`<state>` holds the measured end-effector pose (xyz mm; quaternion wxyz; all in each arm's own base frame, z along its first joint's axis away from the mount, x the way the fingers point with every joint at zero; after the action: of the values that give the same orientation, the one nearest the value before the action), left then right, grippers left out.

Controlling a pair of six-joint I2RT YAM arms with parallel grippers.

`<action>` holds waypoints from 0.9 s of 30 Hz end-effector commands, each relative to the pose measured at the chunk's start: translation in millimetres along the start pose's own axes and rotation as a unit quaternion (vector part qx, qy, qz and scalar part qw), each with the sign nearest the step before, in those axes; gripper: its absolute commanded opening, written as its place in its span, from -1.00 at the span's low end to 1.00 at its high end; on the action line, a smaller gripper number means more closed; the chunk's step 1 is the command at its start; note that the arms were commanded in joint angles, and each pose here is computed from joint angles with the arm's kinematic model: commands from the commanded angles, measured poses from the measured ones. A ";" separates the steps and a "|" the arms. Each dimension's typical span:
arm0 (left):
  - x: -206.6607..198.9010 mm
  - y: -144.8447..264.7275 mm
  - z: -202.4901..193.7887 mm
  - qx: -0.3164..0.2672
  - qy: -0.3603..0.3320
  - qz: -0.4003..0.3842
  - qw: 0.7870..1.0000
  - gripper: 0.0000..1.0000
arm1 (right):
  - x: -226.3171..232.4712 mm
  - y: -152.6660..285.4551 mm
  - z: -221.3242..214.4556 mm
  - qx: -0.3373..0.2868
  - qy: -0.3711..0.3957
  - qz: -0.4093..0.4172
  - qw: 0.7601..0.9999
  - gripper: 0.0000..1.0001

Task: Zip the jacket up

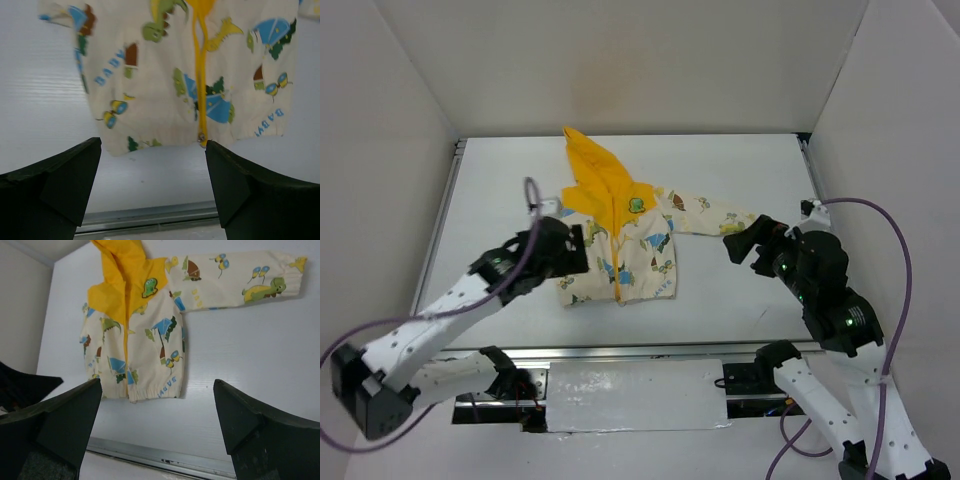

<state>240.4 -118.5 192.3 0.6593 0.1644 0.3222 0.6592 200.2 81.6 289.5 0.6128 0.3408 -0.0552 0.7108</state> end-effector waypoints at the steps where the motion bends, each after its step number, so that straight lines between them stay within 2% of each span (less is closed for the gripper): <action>1: -51.3 -20.8 -15.0 0.015 0.002 0.022 1.000 0.96 | 2.0 -10.6 -11.4 0.040 0.015 0.003 0.999 1.00; 6: -85.8 -61.2 -65.0 0.064 -0.047 0.043 0.996 0.71 | 5.1 -10.9 -14.1 0.046 0.022 0.014 0.999 1.00; 11: -87.3 -87.5 -93.7 0.091 -0.058 0.067 0.992 0.72 | 4.6 -11.8 -16.2 0.042 0.026 0.020 0.999 1.00; 14: -83.1 -96.5 -107.0 0.107 -0.067 0.082 0.989 0.58 | 3.9 -13.4 -18.4 0.046 0.027 0.020 0.998 1.00; 17: -76.7 -100.4 -115.3 0.112 -0.068 0.089 0.987 0.56 | 2.8 -14.8 -20.0 0.048 0.029 0.018 0.998 1.00; 20: -70.8 -103.6 -120.6 0.114 -0.067 0.095 0.987 0.46 | 4.1 -15.2 -20.4 0.047 0.029 0.024 0.998 1.00; 21: -70.4 -104.6 -121.7 0.115 -0.068 0.094 0.987 0.37 | 5.1 -15.3 -20.1 0.047 0.028 0.026 0.998 1.00; 23: -69.1 -107.5 -124.4 0.117 -0.065 0.092 0.987 0.35 | 4.9 -16.2 -20.8 0.049 0.029 0.025 0.998 1.00; 25: -67.2 -110.2 -128.3 0.124 -0.066 0.092 0.986 0.14 | 4.8 -16.6 -21.0 0.050 0.029 0.024 0.998 1.00; 27: -67.8 -111.9 -131.2 0.128 -0.066 0.086 0.986 0.02 | 5.3 -15.9 -20.8 0.050 0.028 0.026 0.998 1.00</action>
<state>243.1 -218.8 44.2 0.5941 0.3271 0.3380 0.6525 203.1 96.0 266.6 0.5868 0.3601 -0.0073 0.7253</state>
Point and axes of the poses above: each gripper's point midway between its finger pads, its own y axis back along the fingers, its own x axis along the line the jaws close on, z = x × y, the point moved 1 cm from there along y, back along the fingers, and after that the axes turned 2 degrees about -y, right-handed, at the moved point
